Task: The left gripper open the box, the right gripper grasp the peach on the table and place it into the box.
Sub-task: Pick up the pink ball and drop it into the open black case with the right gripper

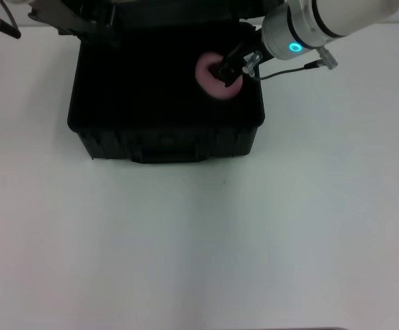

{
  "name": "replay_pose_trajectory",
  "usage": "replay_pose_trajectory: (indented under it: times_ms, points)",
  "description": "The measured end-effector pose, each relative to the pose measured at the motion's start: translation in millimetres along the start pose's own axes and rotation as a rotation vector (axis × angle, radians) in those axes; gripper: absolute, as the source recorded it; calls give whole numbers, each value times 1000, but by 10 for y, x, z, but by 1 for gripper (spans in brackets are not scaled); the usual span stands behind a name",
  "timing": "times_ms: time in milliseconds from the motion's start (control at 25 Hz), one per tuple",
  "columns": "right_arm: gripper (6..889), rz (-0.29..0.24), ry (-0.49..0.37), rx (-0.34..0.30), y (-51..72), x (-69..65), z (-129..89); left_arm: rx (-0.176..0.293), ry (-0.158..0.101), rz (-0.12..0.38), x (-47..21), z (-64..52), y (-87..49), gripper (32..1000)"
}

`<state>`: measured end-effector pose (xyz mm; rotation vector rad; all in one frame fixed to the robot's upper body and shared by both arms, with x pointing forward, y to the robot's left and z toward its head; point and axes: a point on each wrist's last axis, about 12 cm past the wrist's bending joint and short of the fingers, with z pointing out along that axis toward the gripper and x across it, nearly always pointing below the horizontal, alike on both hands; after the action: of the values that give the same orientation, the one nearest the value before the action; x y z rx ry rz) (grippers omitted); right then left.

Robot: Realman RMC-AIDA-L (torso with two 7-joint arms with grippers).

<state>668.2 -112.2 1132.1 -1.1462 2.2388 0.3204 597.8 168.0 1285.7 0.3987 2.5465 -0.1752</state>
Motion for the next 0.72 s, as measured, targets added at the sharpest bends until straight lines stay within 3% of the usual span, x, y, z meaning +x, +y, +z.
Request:
replay_pose_trajectory:
  times_ms: [720]
  points:
    - [74,0,11,-7,9,27,8,-2,2,-1,2,3,4,381]
